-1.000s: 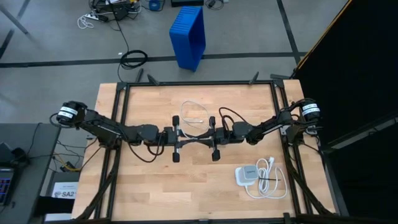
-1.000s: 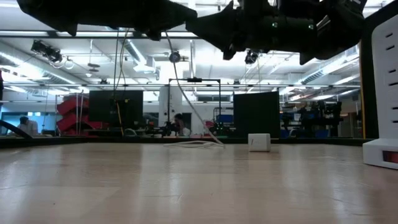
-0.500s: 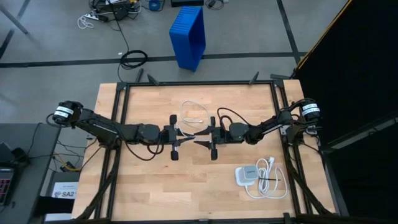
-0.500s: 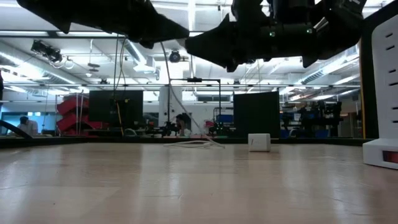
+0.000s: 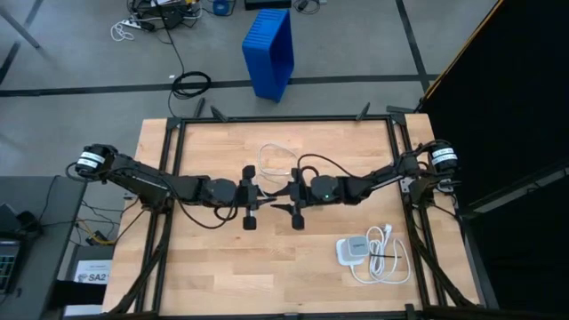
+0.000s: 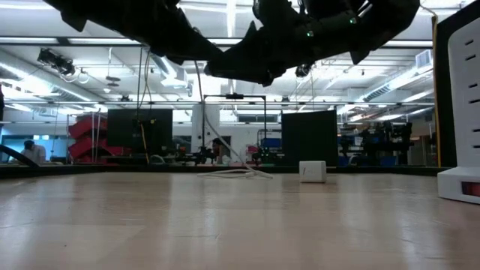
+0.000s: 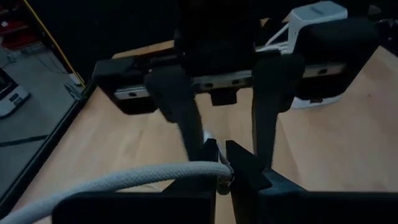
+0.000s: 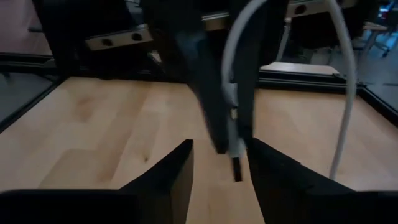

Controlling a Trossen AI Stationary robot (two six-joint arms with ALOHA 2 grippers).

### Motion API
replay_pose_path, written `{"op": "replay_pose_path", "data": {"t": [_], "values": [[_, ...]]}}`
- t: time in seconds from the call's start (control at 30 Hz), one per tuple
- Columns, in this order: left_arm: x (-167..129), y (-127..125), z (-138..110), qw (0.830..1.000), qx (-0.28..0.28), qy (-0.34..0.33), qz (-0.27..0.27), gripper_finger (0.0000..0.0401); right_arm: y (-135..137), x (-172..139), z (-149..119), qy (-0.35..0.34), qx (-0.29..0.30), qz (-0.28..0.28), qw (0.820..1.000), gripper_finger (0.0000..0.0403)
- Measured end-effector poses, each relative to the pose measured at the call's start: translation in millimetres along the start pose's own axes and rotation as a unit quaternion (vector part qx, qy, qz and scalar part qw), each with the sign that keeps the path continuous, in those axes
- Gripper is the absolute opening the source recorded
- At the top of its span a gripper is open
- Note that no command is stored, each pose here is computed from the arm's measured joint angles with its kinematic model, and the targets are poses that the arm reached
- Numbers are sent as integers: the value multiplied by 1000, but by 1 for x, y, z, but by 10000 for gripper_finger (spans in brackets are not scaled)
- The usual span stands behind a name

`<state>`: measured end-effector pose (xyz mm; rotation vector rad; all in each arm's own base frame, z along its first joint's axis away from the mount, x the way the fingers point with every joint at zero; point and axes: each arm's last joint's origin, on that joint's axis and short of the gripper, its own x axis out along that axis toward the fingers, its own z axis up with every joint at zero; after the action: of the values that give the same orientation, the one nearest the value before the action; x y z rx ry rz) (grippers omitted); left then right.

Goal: Insert USB
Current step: Insert the charger cable into the charger adapter

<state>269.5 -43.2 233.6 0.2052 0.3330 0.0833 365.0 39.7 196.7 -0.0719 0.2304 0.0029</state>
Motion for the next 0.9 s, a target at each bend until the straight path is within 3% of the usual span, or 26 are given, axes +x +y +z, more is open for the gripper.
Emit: {"op": "replay_pose_path", "data": {"t": [0.33, 0.53, 0.77, 0.9], "values": [[0, -1, 0, 1000, 0, -1, -10, 0, 0, 0, -2, 12, -17, 0, 1000, 8], [0, 0, 1, 1000, -2, -5, -8, 7, -1, 0, -2, 9, -21, -8, 1000, 1], [-22, 7, 16, 999, -12, -42, 2, 61, 1, 0, 4, -22, -16, -20, 999, 0], [-37, 7, 11, 997, -19, -75, -2, 78, 1, 0, 6, -31, -15, -18, 999, 0]]}}
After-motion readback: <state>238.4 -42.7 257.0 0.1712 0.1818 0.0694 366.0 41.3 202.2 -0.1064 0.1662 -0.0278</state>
